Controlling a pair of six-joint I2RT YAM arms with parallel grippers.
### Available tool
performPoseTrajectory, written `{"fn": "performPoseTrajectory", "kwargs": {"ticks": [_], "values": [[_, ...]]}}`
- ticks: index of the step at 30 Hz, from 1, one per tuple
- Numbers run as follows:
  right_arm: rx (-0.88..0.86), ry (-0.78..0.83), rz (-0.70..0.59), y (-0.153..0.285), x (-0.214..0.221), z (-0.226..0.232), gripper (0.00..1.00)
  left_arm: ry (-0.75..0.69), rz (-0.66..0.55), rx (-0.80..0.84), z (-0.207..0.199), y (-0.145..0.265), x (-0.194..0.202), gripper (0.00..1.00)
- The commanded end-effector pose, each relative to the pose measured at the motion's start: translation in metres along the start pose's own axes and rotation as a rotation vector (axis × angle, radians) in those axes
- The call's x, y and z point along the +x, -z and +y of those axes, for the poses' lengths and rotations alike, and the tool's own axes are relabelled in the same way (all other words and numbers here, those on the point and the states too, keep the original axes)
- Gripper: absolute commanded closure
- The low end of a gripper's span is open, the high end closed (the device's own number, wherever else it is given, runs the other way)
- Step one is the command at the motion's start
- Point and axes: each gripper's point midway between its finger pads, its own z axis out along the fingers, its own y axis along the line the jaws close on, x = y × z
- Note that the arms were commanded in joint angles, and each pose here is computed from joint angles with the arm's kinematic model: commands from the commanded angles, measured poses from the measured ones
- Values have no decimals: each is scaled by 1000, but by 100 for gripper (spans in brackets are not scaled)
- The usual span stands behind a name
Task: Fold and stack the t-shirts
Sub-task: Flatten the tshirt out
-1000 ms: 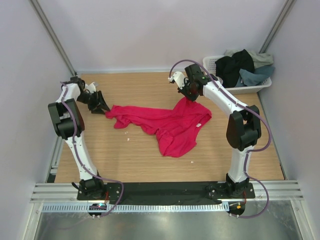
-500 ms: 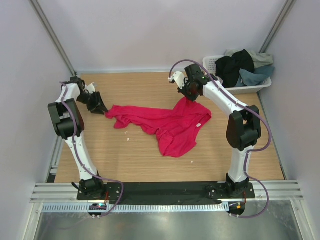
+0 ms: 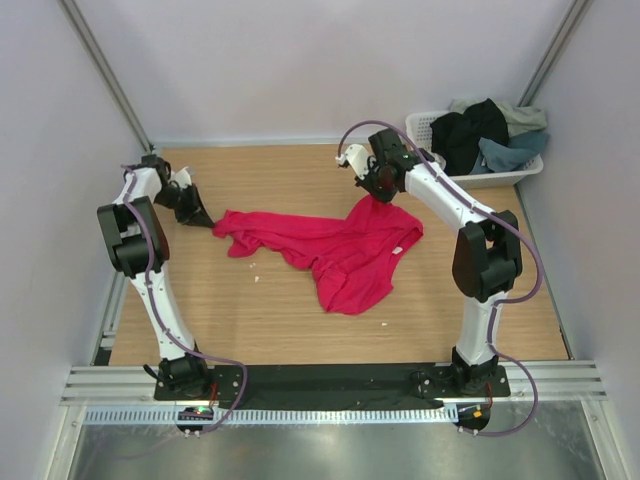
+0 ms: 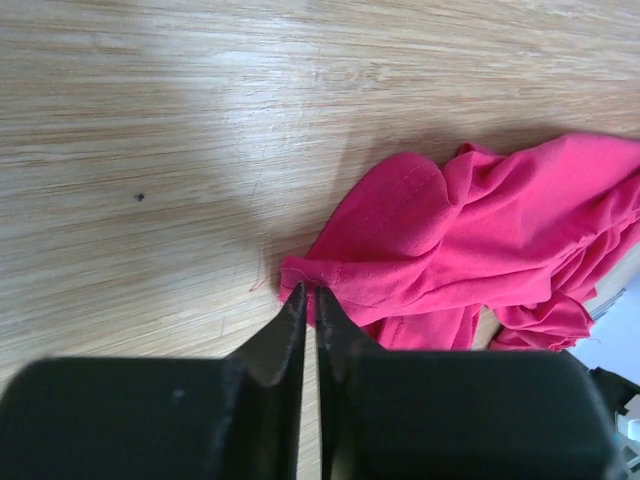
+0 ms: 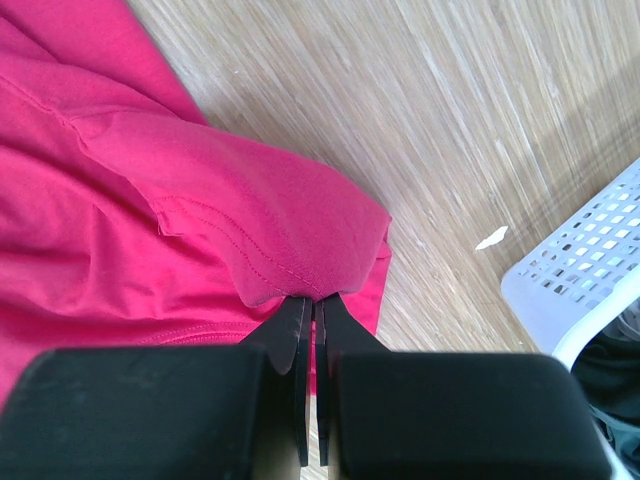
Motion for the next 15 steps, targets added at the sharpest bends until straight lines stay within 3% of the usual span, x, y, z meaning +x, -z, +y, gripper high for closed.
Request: {"fn": "performPoseTrajectory", "kwargs": {"ticks": [1,2,15], "values": [[25,27,-13,8,-6,-2,99,-22,-53,28,-8,8,-17,96],[26,24,-11,8,-5,-3,99,-29,-59,30,-10,11,-18,100],[98,27,-28,22,-12,-16,99,-131,-165,12,-37,56,-32,100]]}}
